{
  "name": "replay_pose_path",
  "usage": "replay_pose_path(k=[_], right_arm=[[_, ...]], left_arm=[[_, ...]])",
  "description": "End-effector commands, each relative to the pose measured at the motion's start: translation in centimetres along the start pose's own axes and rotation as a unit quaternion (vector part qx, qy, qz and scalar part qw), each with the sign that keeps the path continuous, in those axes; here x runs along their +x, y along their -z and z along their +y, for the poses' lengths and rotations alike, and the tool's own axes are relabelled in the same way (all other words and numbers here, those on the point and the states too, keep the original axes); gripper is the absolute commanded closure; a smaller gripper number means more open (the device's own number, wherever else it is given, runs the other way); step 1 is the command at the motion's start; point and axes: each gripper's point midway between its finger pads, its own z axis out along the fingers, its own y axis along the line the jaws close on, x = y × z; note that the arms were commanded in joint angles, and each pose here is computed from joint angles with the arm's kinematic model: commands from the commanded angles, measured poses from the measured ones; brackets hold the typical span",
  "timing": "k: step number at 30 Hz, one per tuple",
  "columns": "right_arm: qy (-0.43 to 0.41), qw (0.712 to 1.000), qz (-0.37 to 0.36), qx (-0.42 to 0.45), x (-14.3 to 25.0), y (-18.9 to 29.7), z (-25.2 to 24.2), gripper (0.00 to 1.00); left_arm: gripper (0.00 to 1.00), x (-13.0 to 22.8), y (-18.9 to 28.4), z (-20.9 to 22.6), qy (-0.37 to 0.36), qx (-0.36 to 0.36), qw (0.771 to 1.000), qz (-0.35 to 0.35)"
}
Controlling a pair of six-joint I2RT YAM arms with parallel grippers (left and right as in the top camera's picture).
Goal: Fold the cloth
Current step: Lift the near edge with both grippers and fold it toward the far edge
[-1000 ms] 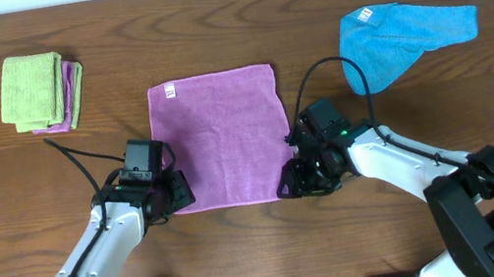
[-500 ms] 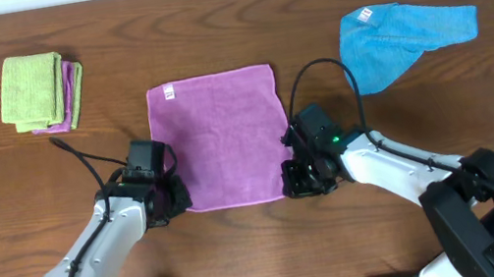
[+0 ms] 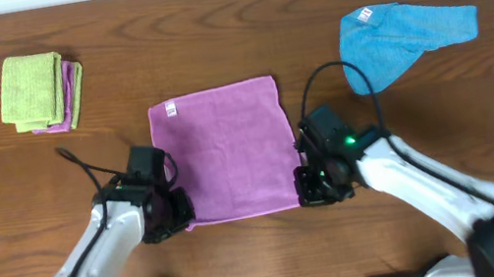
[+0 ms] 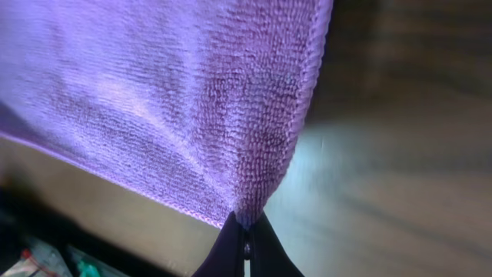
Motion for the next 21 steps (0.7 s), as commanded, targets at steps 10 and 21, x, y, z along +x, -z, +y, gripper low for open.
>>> replay_pose_path(k=[10,21], right_arm=[[0.037,0.999,-0.037,0.001,4.1,5.5,1.6,0.98],[0.046,0.991,-0.128,-0.015,1.2,6.4,3.8,0.98]], left_arm=[[0.94,4.9,8.0,-0.5,0.001,0.071,0.995,-0.070],[0.94,2.6,10.3,1.2,0.040,0.043,0.981,-0.184]])
